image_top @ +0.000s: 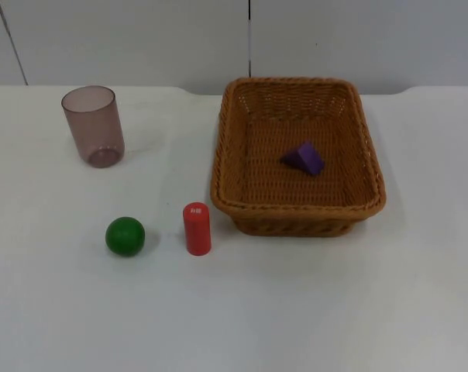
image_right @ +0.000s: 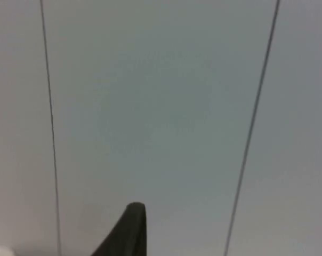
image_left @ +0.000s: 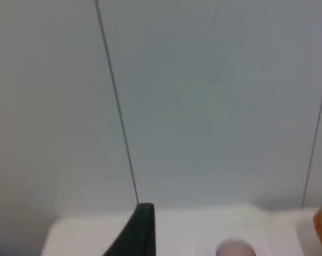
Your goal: Pick up the basket with the left hand and place the triangular block into the basket with the right hand.
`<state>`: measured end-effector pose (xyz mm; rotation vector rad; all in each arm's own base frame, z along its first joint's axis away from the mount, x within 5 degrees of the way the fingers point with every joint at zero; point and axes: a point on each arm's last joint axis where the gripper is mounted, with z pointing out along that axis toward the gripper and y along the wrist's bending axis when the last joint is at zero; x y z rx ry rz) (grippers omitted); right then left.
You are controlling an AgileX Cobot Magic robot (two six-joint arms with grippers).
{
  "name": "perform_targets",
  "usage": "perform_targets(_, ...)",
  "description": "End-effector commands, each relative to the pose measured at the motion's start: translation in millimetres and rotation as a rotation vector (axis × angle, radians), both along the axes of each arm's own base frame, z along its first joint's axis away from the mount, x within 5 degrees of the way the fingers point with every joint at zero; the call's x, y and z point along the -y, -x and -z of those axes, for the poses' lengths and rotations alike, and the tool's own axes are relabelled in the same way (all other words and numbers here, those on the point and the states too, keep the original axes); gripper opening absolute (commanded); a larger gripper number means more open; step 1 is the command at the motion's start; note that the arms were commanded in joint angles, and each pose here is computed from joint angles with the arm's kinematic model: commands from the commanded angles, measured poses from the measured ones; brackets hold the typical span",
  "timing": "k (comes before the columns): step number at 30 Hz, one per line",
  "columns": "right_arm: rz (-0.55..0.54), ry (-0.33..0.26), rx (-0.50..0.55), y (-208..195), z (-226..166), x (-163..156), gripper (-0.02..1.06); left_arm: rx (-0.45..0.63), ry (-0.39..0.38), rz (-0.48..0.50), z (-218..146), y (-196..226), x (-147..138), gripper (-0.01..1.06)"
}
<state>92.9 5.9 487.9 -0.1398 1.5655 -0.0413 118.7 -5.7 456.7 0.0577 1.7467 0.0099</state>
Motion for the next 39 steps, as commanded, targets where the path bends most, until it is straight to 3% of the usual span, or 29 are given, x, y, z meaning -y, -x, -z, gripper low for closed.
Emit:
perform_targets(1, 0.016, 0.064, 0.049, 38, -5, 5, 1.05, 0.097, 0.007, -0.010, -9, 34, -5, 1.05)
perform_targets(6, 0.028, 0.092, 0.196, 115, -2, 12, 1.05, 0.262, -0.005, -0.054, -22, 109, -17, 1.05)
perform_targets(12, 0.032, 0.128, 0.270, 153, 5, 12, 1.05, 0.364, 0.007, -0.120, -35, 154, -19, 1.05)
perform_targets(14, 0.038, 0.169, 0.309, 174, 11, 8, 1.05, 0.395, -0.049, -0.121, -37, 171, -15, 1.05)
perform_targets(17, 0.062, 0.181, 0.379, 210, 25, 6, 1.05, 0.458, -0.102, -0.092, -31, 200, -11, 1.05)
perform_targets(25, 0.029, 0.159, 0.457, 245, 40, 3, 1.05, 0.447, -0.118, -0.080, -8, 238, -10, 1.05)
perform_targets(29, -0.007, 0.164, 0.446, 251, 40, 0, 1.05, 0.495, -0.140, -0.067, -1, 256, -8, 1.05)
perform_targets(34, -0.033, 0.162, 0.398, 250, 44, -2, 1.05, 0.467, -0.128, -0.044, 10, 266, -6, 1.05)
perform_targets(39, -0.059, 0.175, 0.400, 250, 45, -5, 1.05, 0.488, -0.146, -0.076, 15, 275, -3, 1.05)
